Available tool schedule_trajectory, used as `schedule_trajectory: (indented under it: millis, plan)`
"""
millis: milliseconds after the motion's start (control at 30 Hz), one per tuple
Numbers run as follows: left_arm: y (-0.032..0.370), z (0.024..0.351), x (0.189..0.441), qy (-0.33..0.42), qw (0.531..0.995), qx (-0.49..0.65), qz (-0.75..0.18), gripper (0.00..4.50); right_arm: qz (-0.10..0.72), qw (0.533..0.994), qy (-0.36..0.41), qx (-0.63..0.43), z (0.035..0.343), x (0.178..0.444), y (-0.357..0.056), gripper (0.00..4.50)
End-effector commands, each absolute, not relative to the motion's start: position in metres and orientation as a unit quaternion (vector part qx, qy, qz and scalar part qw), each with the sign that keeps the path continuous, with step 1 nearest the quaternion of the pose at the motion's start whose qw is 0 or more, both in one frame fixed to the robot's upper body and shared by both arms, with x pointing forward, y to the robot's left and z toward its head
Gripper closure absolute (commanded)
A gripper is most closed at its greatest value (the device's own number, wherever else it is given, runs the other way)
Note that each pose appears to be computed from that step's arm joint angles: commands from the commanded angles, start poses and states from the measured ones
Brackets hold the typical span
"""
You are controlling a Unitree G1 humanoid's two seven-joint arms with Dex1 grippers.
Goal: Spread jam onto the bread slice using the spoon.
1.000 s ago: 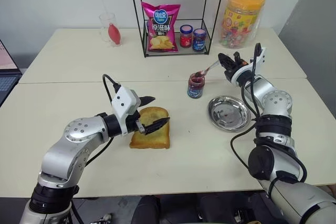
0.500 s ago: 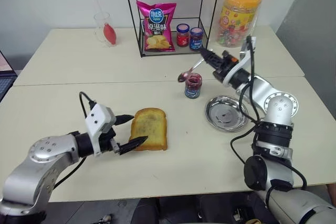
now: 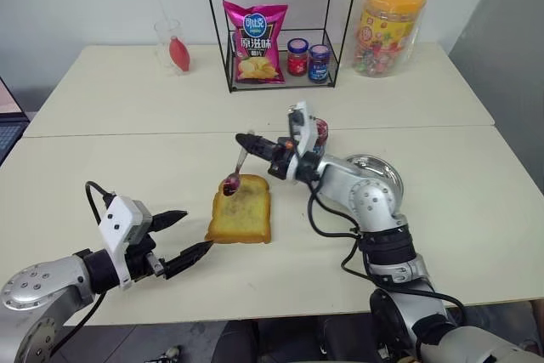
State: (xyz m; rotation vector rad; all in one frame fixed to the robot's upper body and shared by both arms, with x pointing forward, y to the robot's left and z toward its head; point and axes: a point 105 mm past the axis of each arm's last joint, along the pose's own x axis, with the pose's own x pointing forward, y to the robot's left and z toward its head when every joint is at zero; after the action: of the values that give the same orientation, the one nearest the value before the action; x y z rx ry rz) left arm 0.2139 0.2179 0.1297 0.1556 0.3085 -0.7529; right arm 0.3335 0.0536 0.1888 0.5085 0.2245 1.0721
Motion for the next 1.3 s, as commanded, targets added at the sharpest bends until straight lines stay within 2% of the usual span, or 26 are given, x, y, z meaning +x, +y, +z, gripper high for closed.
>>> schedule_trajectory:
  millis: [33, 233, 533, 967, 1133, 1300]
  plan:
    - [0.226, 0.136, 0.215, 0.141, 0.92, 0.084, -0.355, 0.0, 0.524, 0.824, 0.064, 0.206, 0.196, 0.328, 0.058, 4.47]
    - [0.229, 0.134, 0.216, 0.148, 0.92, 0.083, -0.352, 0.0, 0.545, 0.828, 0.012, 0.13, 0.196, 0.318, 0.062, 4.47]
    - [0.229, 0.133, 0.219, 0.153, 0.918, 0.087, -0.355, 0.0, 0.591, 0.803, -0.078, 0.029, 0.207, 0.291, 0.073, 4.47]
    - [0.228, 0.128, 0.218, 0.157, 0.915, 0.089, -0.361, 0.0, 0.594, 0.789, -0.142, -0.065, 0.207, 0.288, 0.073, 4.47]
    - [0.229, 0.125, 0.217, 0.162, 0.912, 0.094, -0.365, 0.0, 0.581, 0.807, -0.106, 0.003, 0.21, 0.298, 0.067, 4.47]
    - [0.229, 0.125, 0.217, 0.159, 0.911, 0.094, -0.368, 0.0, 0.577, 0.806, 0.005, 0.135, 0.205, 0.305, 0.063, 4.47]
